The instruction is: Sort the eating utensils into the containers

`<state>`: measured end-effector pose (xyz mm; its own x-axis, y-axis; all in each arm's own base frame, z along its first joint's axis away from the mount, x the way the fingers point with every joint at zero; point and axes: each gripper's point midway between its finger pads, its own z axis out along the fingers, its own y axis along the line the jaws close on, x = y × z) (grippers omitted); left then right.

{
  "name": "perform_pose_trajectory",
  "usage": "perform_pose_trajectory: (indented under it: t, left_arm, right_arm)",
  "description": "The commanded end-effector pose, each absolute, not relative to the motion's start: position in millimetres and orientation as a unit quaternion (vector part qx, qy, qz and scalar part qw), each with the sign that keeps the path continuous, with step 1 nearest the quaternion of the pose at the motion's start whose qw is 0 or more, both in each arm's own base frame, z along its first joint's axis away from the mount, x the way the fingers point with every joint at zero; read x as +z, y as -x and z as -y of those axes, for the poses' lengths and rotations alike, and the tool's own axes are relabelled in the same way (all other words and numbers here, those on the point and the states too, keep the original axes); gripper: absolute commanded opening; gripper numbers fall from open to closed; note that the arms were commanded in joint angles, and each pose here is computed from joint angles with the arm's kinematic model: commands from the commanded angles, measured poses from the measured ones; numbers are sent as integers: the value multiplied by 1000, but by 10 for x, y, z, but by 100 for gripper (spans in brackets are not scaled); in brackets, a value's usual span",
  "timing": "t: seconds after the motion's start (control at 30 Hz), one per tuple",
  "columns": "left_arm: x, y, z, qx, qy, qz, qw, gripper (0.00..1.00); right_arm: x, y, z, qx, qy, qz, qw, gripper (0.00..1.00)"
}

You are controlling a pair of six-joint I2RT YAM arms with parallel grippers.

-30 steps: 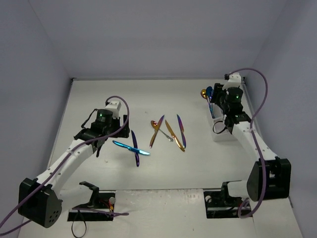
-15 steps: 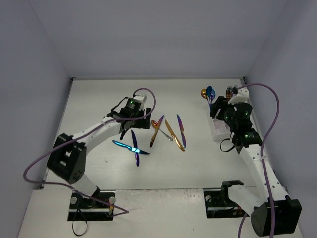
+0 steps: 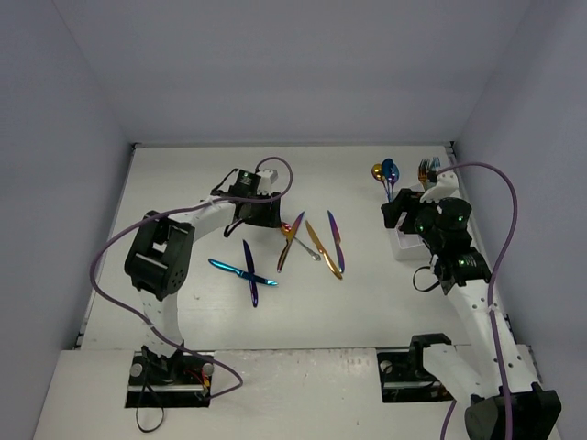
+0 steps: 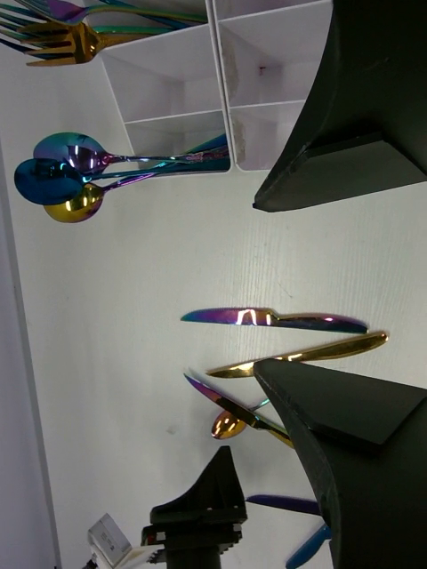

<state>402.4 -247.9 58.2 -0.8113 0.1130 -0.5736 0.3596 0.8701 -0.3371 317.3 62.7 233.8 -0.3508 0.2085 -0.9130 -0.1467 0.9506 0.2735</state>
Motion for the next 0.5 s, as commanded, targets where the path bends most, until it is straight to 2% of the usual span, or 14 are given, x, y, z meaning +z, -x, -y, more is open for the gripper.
perform_pose_trajectory:
  t: [0.0,0.37,0.47]
  left_arm:
    - [913,-4177,2759,-287,-173,-888,316,48]
    - [622,-4175,2828,-294,-190,-892,285,40]
    - [545,-4181,2821,-292,-190,-895,279,30]
  right_arm:
    - [2417,-3180,-741,177,6,-796,579,65]
    - [2330,-3161,-770,185,8,-803,567,66]
    - [2332,-3146,-772,186,7,-802,567,66]
